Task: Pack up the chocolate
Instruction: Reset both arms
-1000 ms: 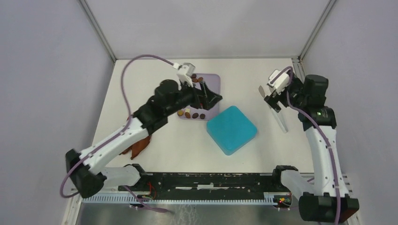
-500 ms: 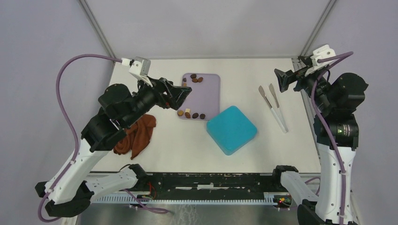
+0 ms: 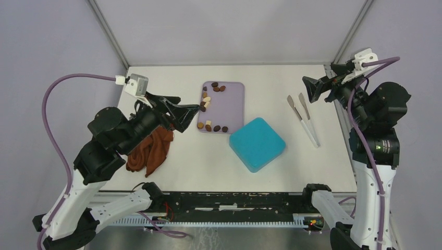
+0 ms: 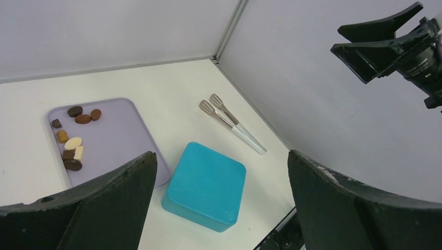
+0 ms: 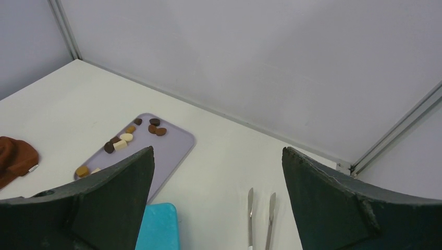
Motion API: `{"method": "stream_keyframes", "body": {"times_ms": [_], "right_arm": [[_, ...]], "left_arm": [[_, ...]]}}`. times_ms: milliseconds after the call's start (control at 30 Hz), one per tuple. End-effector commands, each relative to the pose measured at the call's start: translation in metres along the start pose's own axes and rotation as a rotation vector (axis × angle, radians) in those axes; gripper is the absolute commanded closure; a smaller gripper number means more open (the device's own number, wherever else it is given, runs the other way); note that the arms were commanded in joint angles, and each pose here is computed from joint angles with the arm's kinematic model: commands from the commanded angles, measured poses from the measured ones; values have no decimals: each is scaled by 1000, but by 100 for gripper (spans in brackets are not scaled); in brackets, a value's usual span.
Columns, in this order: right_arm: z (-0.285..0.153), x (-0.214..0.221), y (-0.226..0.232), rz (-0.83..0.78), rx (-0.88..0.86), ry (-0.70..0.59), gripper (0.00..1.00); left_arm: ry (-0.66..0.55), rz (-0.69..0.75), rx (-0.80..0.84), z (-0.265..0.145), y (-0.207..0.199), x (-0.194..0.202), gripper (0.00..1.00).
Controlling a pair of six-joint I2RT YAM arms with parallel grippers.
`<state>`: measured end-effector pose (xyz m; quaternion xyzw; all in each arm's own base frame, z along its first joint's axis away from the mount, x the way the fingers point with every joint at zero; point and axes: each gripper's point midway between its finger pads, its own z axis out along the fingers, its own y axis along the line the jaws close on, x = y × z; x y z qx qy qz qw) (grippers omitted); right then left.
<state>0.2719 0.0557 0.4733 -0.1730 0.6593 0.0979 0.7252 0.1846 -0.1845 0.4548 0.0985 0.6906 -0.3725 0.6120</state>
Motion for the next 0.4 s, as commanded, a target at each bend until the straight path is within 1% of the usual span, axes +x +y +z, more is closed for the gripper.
{"method": "stream_keyframes", "body": {"times_ms": [0,367], "right_arm": [[2,-4,3,18,-19,-23,2],[6,3,6,20,-44,-21,2]], "left_arm": [[22,40,-10,3,6,10,0],[53,27,4,6,7,28,0]]}}
